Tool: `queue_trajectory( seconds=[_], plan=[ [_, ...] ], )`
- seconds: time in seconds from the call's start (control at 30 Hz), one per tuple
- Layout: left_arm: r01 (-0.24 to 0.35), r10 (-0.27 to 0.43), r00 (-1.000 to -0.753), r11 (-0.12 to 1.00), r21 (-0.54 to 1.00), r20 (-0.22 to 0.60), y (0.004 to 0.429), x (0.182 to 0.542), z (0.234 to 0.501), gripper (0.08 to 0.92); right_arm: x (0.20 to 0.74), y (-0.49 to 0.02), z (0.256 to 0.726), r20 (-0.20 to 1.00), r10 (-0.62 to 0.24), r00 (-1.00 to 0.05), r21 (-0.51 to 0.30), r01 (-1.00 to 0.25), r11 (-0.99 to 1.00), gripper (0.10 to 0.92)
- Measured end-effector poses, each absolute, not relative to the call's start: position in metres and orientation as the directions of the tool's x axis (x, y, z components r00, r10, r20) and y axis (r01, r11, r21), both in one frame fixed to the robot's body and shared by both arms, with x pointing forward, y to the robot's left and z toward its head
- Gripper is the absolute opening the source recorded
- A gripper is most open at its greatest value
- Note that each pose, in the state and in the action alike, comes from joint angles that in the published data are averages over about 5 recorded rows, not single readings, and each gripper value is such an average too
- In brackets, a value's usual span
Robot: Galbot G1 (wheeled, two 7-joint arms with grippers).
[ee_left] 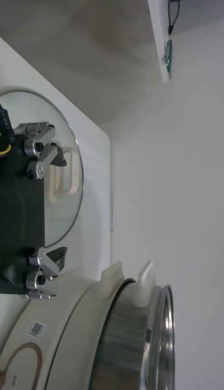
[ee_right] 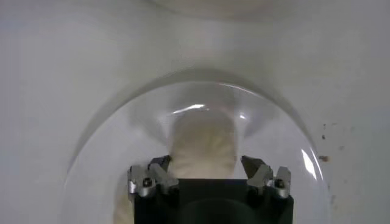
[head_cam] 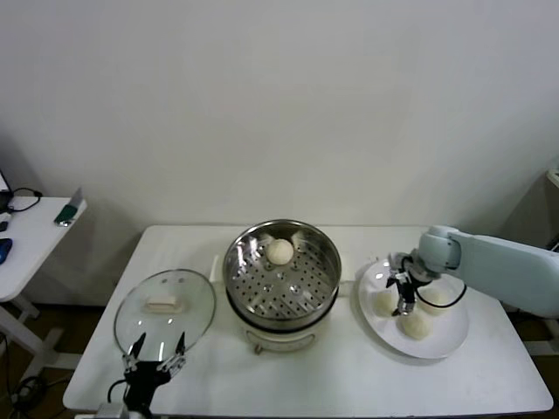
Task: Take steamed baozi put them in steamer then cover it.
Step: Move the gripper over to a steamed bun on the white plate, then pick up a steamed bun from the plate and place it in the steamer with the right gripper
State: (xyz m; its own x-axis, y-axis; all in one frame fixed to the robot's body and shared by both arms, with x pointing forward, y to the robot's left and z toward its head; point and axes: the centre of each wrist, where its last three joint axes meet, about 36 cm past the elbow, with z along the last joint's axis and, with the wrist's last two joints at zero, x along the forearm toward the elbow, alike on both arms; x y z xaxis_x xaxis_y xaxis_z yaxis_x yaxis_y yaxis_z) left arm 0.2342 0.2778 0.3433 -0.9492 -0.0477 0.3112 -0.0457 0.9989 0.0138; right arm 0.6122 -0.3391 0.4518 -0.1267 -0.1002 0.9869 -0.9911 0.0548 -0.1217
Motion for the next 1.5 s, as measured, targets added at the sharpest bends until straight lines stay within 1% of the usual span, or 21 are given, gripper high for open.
queue_trajectory(
  seconds=[0.13, 0.27, 0.43, 0.57, 0.73, 0.9, 1.03, 1.13, 1.23, 1.5],
  plan=[
    [-0.045, -0.047, -0.949, 0.999, 0.014, 0.31, 0.278, 0.235, 0.343, 0.823, 0.613, -0.338, 0.451, 0.986, -0.106, -0.127, -0.122, -0.991, 0.056, 0.684],
    [-0.045, -0.047, -0.949, 0.999, 0.014, 0.312, 0.277, 0.234, 0.343, 0.823, 0.614, -0.339, 0.456, 0.986, -0.111, -0.129, -0.124, -0.991, 0.051, 0.679],
    [-0.039, -0.042, -0.948, 0.999, 0.016, 0.314, 0.276, 0.233, 0.344, 0.823, 0.624, -0.337, 0.484, 0.982, -0.123, -0.142, -0.14, -0.99, 0.028, 0.679],
    [-0.032, -0.037, -0.948, 0.999, 0.019, 0.316, 0.275, 0.231, 0.345, 0.823, 0.637, -0.33, 0.527, 0.977, -0.139, -0.164, -0.165, -0.986, 0.0, 0.679],
    [-0.025, -0.031, -0.947, 0.999, 0.023, 0.319, 0.274, 0.23, 0.345, 0.823, 0.651, -0.308, 0.596, 0.964, -0.171, -0.201, -0.21, -0.977, -0.036, 0.679],
    [-0.017, -0.023, -0.949, 1.0, 0.024, 0.316, 0.272, 0.232, 0.345, 0.823, 0.655, -0.265, 0.666, 0.942, -0.235, -0.239, -0.264, -0.961, -0.08, 0.679],
    [-0.015, -0.021, -0.951, 1.0, 0.023, 0.309, 0.271, 0.233, 0.347, 0.823, 0.649, -0.218, 0.699, 0.93, -0.286, -0.23, -0.275, -0.953, -0.128, 0.679],
    [-0.014, -0.021, -0.952, 1.0, 0.023, 0.306, 0.271, 0.234, 0.349, 0.823, 0.644, -0.182, 0.709, 0.926, -0.311, -0.213, -0.273, -0.948, -0.165, 0.679],
    [-0.016, -0.022, -0.953, 1.0, 0.023, 0.303, 0.271, 0.235, 0.351, 0.823, 0.64, -0.148, 0.71, 0.926, -0.324, -0.194, -0.268, -0.942, -0.201, 0.679],
    [-0.027, -0.033, -0.953, 0.999, 0.023, 0.3, 0.275, 0.235, 0.355, 0.823, 0.638, -0.077, 0.677, 0.939, -0.317, -0.132, -0.225, -0.934, -0.279, 0.679]
  ],
)
